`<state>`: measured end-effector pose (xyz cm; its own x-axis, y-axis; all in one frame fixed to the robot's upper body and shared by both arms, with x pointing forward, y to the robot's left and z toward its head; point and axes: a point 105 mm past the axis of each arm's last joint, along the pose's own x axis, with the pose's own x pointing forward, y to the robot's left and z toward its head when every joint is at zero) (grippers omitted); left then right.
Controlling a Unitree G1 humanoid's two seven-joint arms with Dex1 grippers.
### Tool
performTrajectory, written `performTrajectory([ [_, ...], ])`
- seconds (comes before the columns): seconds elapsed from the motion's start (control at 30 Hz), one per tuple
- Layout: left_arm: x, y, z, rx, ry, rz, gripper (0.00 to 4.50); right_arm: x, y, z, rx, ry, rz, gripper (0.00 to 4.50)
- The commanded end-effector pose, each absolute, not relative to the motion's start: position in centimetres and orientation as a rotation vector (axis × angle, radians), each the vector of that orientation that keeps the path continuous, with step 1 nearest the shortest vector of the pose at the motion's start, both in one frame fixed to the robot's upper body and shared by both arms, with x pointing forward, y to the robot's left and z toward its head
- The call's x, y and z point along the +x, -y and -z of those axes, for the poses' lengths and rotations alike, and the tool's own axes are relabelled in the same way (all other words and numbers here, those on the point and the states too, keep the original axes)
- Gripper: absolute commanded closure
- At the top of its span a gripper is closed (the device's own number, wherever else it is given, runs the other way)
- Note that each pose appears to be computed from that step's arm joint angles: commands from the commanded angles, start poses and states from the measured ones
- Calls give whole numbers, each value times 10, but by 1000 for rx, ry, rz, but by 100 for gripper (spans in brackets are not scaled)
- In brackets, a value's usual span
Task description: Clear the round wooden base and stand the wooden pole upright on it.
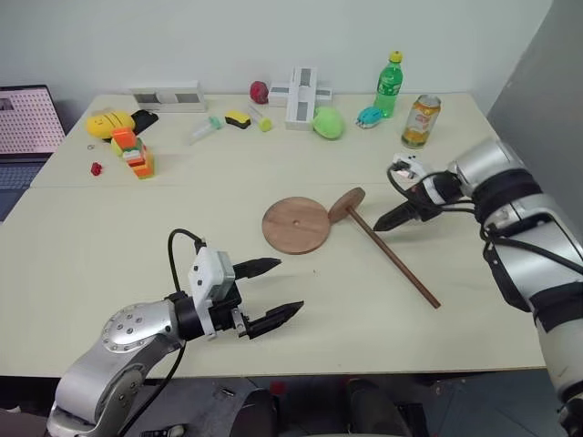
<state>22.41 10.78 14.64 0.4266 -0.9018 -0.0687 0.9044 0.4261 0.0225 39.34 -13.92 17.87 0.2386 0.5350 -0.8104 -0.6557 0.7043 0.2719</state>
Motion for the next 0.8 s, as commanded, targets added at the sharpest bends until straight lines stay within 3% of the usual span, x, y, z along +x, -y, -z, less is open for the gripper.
performTrajectory([
  [0.03,223,-102,-152,65,-21,1145,0,396,130,-201,-156,-1016,-733,1],
  [0.4,222,-108,-159,25,32,1050,0,379,104,-189,-199,-1009,-685,1],
  [0.8,220,-105,-162,19,30,1042,0,383,108,-161,-313,-956,-690,1],
])
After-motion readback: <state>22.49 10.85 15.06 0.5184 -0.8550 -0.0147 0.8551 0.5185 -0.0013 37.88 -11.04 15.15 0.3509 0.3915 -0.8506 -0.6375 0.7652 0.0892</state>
